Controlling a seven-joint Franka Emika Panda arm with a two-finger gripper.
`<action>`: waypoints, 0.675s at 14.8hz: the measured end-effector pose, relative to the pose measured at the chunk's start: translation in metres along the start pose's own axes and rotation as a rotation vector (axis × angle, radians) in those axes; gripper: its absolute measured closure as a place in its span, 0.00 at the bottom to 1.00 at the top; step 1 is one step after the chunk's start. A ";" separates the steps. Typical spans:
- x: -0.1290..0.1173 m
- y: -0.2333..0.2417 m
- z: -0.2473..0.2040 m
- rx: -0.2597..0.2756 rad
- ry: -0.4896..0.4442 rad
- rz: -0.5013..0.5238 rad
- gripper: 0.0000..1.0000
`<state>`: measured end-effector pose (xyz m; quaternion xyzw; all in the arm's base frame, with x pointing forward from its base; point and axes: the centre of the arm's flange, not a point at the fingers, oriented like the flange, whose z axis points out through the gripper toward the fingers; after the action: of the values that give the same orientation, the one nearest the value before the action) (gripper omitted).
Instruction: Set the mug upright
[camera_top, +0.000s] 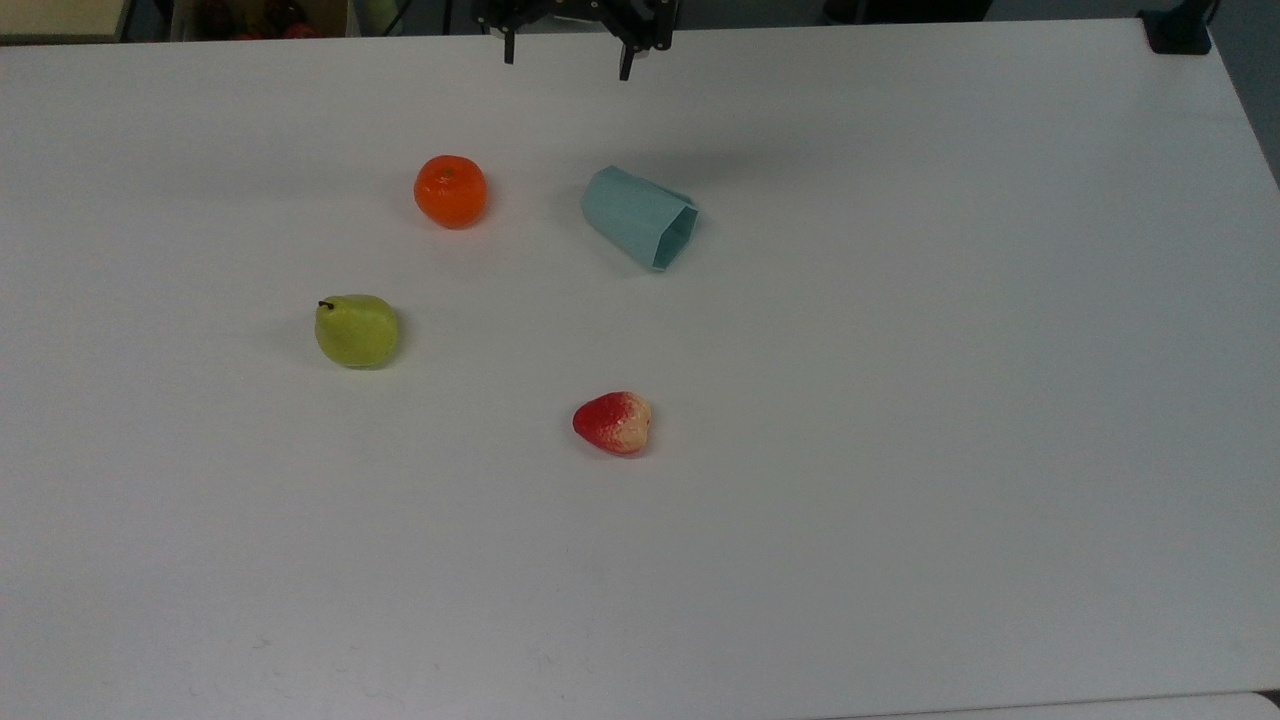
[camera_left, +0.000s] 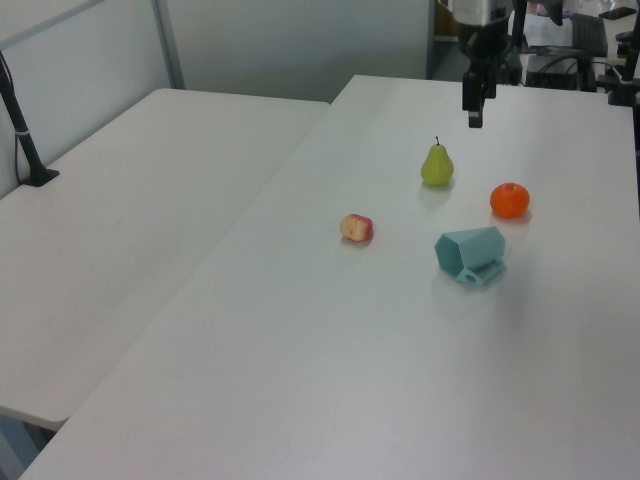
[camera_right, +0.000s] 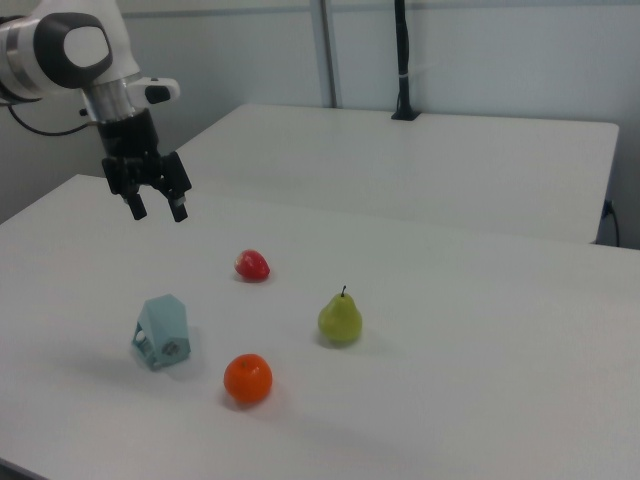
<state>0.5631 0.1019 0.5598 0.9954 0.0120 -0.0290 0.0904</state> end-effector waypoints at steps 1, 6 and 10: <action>0.001 -0.015 0.002 -0.021 -0.004 0.013 0.00; 0.027 -0.070 0.040 -0.124 -0.020 0.158 0.00; 0.050 -0.117 0.098 -0.231 -0.045 0.245 0.00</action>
<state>0.6041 0.2002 0.4396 0.9715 -0.1080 -0.0384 0.2074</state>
